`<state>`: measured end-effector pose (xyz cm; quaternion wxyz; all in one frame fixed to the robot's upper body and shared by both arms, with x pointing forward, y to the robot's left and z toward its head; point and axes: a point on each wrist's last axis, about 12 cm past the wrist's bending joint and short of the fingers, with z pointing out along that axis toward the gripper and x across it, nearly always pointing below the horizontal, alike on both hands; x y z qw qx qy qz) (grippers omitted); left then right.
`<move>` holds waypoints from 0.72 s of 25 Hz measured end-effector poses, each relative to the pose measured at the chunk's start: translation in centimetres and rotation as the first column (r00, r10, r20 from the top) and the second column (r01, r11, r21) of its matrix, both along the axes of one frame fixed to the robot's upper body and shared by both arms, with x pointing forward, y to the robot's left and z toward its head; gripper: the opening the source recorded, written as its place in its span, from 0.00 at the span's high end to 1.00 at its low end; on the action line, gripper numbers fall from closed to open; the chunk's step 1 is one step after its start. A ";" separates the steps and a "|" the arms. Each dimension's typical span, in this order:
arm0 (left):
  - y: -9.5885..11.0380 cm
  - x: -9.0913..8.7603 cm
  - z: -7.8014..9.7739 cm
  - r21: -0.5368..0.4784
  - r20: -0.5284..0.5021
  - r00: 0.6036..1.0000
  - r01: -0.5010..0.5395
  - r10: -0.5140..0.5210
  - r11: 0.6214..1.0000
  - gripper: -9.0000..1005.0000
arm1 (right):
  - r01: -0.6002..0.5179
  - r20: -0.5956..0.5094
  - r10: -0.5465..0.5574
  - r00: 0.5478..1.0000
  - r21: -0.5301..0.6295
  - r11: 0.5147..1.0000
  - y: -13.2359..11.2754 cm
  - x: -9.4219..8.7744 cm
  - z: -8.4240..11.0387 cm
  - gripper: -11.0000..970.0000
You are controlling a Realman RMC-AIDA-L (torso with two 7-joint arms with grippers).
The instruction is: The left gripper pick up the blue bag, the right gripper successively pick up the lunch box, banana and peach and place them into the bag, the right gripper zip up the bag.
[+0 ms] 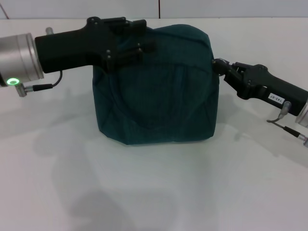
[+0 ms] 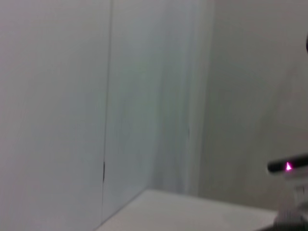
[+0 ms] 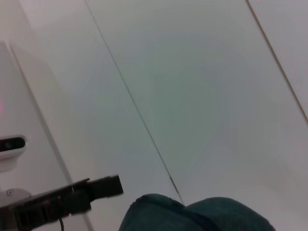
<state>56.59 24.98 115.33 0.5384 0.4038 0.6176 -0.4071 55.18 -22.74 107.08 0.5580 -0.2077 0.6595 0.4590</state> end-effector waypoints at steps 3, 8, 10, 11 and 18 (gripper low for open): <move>0.2 -0.3 -0.6 0.040 0.036 0.999 -0.001 0.000 0.999 0.48 | 0.008 -0.001 -0.008 1.000 0.001 1.000 -0.1 0.0 -0.1 0.97; 1.0 -1.5 -2.7 0.037 0.142 0.989 -0.043 0.038 0.998 0.45 | 0.019 -0.007 -0.019 1.000 0.003 1.000 -0.3 -0.1 -0.2 0.97; 1.0 -2.0 -3.6 0.029 0.185 0.982 -0.051 0.045 0.998 0.44 | 0.020 -0.007 -0.020 1.000 0.004 1.000 -0.3 -0.1 -0.2 0.97; 0.9 -2.3 -3.9 0.026 0.196 0.980 -0.048 0.042 0.999 0.41 | 0.020 -0.007 -0.020 1.000 0.006 1.000 -0.3 -0.1 -0.2 0.97; 0.3 -3.5 -4.8 0.015 0.191 0.981 0.017 -0.020 1.000 0.35 | 0.021 -0.009 -0.021 1.000 0.014 1.000 -0.2 0.1 0.0 0.97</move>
